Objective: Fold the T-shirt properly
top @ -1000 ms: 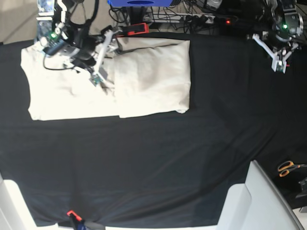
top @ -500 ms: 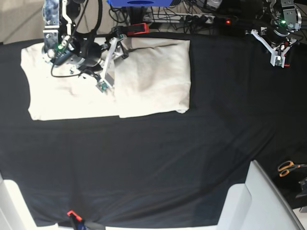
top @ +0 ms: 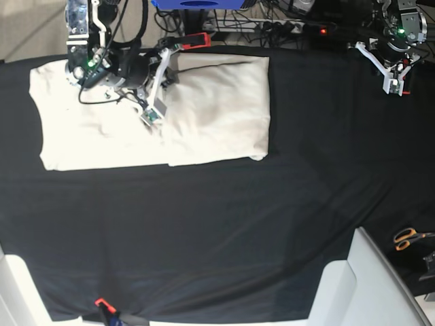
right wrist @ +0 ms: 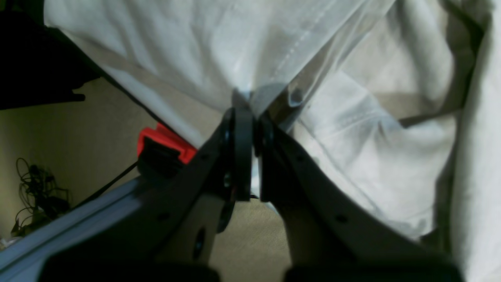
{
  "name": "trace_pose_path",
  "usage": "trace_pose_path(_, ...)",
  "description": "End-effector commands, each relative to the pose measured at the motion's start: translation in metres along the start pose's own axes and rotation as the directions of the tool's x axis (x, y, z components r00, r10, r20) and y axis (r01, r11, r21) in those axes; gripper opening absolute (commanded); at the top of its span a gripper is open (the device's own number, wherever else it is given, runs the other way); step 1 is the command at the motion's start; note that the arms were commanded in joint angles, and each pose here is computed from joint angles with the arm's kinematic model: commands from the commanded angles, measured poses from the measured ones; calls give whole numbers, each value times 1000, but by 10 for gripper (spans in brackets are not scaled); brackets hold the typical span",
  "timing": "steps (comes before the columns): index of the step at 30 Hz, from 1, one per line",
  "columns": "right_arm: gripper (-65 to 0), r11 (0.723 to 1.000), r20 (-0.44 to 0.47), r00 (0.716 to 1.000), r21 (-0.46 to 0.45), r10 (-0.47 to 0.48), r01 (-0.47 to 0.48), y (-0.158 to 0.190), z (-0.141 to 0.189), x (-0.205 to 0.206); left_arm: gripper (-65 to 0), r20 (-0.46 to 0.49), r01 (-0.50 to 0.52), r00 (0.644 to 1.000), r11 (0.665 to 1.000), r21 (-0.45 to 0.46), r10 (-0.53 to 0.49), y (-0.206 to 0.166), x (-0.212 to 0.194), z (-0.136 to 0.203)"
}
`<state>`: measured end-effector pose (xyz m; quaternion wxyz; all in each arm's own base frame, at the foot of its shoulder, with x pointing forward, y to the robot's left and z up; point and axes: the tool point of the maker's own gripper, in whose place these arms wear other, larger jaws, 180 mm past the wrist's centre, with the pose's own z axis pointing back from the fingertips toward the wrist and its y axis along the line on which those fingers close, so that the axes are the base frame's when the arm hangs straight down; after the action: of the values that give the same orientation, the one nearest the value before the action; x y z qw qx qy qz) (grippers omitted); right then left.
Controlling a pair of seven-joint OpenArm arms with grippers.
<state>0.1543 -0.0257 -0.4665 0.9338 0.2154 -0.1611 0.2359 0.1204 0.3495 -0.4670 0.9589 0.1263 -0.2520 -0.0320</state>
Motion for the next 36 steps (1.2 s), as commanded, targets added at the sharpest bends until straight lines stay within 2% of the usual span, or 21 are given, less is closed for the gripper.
trace_pose_path(1,-648,1000,29,1000,6,6,-6,3,3,6,-650,22,15,1000,1000,18,-15,8,8,2)
trace_pose_path(8,-648,1000,2,1000,-11,18,-18,8,16,-5,-650,23,14,1000,1000,19,-15,9,9,2)
trace_pose_path(25,-648,1000,-14,1000,-6,10,-10,10,15,-9,-650,24,15,1000,1000,20,-16,9,10,2)
trace_pose_path(30,-648,1000,-63,998,-6,4,-5,10,15,-18,-650,24,15,1000,1000,20,-16,9,10,2)
trace_pose_path(36,-648,999,-72,997,-25,-37,35,8,15,-21,-650,24,16,1000,1000,19,-16,9,10,1)
